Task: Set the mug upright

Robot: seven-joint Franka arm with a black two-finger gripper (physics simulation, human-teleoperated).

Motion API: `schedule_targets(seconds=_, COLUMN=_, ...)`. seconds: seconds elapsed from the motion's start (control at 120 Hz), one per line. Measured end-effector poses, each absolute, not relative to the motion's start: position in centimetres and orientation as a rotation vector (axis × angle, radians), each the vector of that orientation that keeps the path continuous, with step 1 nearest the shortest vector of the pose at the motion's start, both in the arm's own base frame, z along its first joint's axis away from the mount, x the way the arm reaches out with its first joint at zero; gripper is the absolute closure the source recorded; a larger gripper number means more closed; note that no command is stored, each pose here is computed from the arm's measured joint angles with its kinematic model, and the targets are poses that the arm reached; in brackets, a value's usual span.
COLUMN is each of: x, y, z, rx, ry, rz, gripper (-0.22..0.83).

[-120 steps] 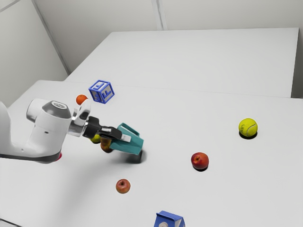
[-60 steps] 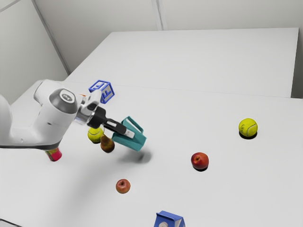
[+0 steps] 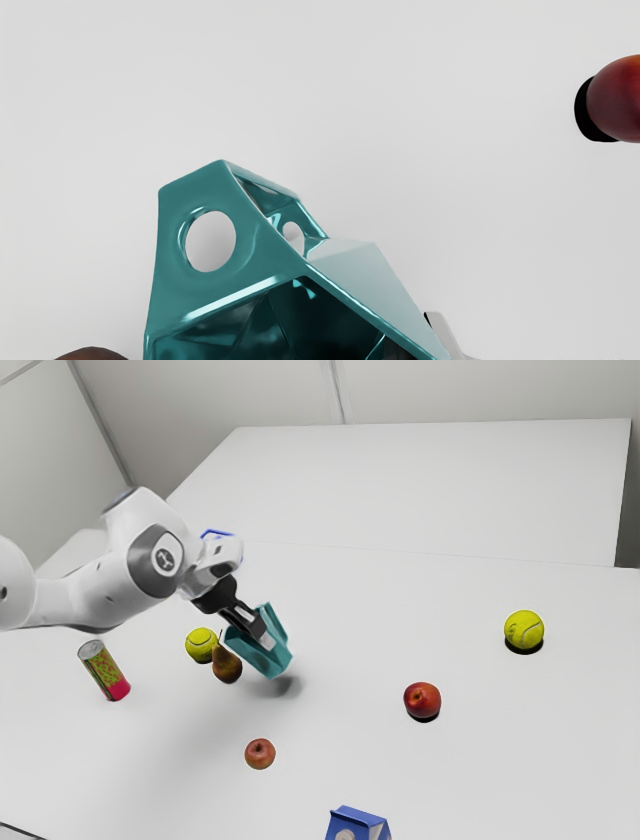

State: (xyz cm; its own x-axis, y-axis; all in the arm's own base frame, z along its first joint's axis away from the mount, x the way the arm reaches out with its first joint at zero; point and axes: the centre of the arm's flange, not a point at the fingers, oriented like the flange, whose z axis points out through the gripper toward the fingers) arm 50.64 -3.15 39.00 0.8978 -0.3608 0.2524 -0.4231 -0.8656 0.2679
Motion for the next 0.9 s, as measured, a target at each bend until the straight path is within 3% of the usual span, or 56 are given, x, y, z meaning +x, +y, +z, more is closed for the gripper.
schedule_targets(seconds=0.517, x=51.0, y=-5.9, z=39.5, rx=2.991, ry=-0.467, rz=0.184, gripper=0.79)
schedule_targets(seconds=0.9, x=51.6, y=-7.3, z=38.3, rx=3.097, ry=-0.353, rz=0.216, gripper=0.78)
